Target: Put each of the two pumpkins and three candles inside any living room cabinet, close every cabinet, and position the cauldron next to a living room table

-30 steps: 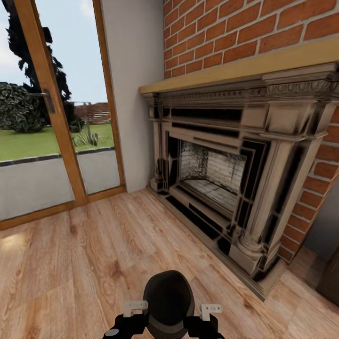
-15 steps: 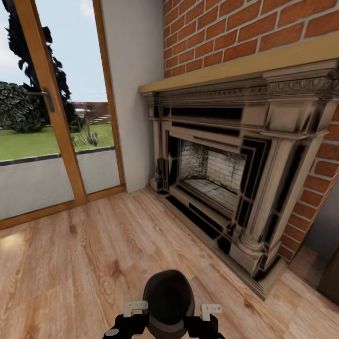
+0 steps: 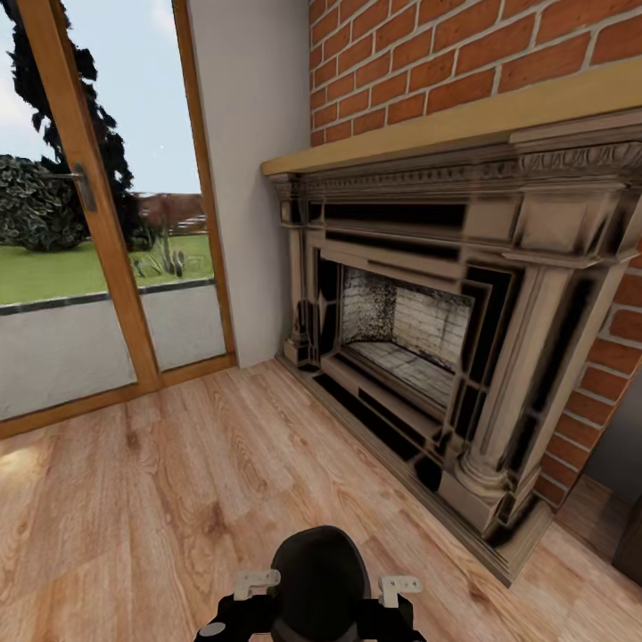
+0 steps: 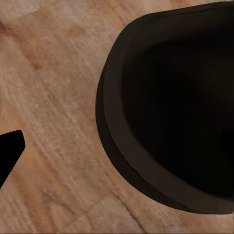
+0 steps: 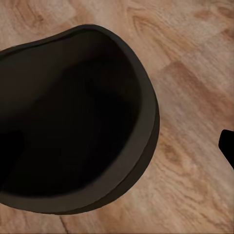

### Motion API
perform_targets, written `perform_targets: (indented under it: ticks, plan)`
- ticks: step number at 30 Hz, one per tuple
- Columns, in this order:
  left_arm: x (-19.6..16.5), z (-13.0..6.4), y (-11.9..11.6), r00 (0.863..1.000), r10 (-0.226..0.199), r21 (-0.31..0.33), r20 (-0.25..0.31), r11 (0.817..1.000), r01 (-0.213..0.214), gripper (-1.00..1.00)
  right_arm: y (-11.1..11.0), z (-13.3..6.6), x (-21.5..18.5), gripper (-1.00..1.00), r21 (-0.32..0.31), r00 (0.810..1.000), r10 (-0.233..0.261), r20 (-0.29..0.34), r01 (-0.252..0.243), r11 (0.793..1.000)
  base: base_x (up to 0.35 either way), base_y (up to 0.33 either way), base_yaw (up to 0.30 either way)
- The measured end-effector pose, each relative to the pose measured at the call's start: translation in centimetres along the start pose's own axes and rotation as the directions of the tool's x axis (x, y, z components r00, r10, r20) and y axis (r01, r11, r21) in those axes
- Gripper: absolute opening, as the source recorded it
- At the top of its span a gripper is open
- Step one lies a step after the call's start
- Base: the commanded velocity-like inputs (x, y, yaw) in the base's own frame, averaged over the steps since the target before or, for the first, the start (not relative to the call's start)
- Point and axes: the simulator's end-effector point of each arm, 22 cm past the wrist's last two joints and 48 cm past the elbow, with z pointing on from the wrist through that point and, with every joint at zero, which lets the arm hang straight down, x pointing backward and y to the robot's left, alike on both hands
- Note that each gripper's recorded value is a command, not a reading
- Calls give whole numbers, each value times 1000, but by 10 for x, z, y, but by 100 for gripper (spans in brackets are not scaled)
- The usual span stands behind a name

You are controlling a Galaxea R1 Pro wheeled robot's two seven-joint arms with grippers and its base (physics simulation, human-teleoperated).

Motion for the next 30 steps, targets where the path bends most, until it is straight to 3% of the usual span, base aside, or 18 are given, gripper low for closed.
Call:
perform_targets:
  ticks: [14,30]
  plan:
    - [1,0,0,1000,-1,-1,-1,1000,1,100,1,0,0,100,-1,1000,1,0,-1,1000,75,0,0]
    - [30,21,5,1000,-1,-2,0,1000,1,100,-4,18,32,100,-1,1000,1,-2,-1,1000,0,0,0]
